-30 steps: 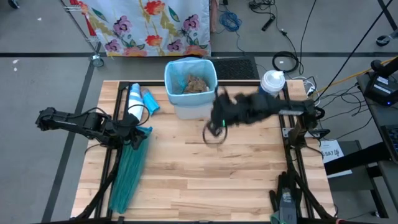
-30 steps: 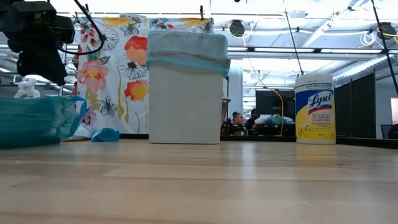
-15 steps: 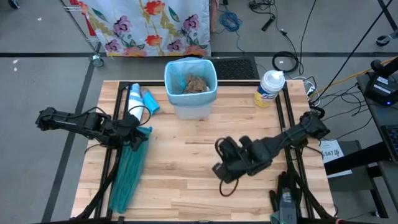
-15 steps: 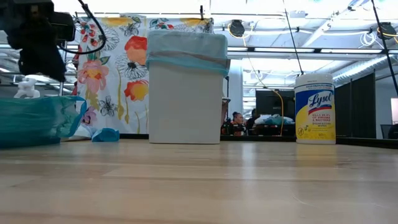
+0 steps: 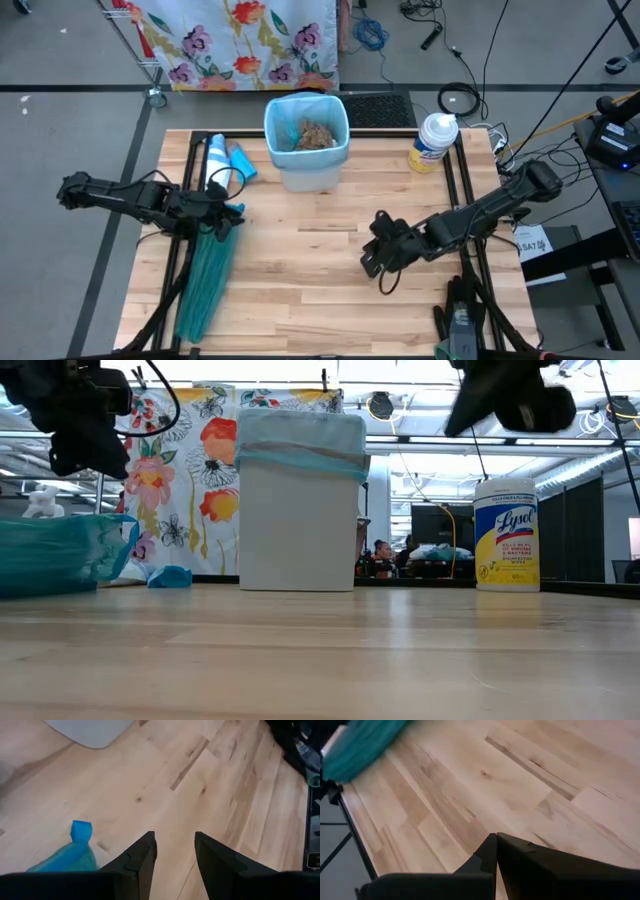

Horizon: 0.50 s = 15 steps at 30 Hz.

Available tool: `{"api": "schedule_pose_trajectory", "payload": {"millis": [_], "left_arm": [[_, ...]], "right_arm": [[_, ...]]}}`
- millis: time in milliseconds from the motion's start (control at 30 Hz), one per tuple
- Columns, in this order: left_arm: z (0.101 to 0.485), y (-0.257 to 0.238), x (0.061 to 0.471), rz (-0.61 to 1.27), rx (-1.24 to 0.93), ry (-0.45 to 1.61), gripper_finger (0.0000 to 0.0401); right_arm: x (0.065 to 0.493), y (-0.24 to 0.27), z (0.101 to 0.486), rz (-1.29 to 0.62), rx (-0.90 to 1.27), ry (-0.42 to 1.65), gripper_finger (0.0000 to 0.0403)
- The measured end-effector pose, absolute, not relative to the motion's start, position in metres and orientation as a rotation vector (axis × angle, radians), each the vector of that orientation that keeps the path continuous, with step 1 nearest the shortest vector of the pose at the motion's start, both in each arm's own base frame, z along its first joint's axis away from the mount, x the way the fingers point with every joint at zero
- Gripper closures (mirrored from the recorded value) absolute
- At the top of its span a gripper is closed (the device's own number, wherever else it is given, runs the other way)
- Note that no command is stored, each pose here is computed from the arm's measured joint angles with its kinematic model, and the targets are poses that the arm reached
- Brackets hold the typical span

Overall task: Place trash/remove bag and relplace
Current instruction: Adjust the white trash bin on the table

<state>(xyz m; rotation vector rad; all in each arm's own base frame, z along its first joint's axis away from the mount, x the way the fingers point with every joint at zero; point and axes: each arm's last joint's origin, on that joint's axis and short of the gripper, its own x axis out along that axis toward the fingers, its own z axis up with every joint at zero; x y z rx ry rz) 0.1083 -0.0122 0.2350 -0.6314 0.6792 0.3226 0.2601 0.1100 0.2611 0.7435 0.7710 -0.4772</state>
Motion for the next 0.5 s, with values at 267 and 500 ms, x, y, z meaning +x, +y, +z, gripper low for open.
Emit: {"api": "schedule_pose_trajectory", "payload": {"millis": [267,500], "left_arm": [[0.241,-0.011,0.116,0.364,-0.654,0.569,0.0263],[0.24,-0.01,0.123,0.443,-0.625,0.53,0.0354]], "right_arm": [[0.237,0.078,0.235,-0.424,0.725,0.768,0.0403],[0.225,0.05,0.221,-0.373,0.685,0.857,0.0403]]}}
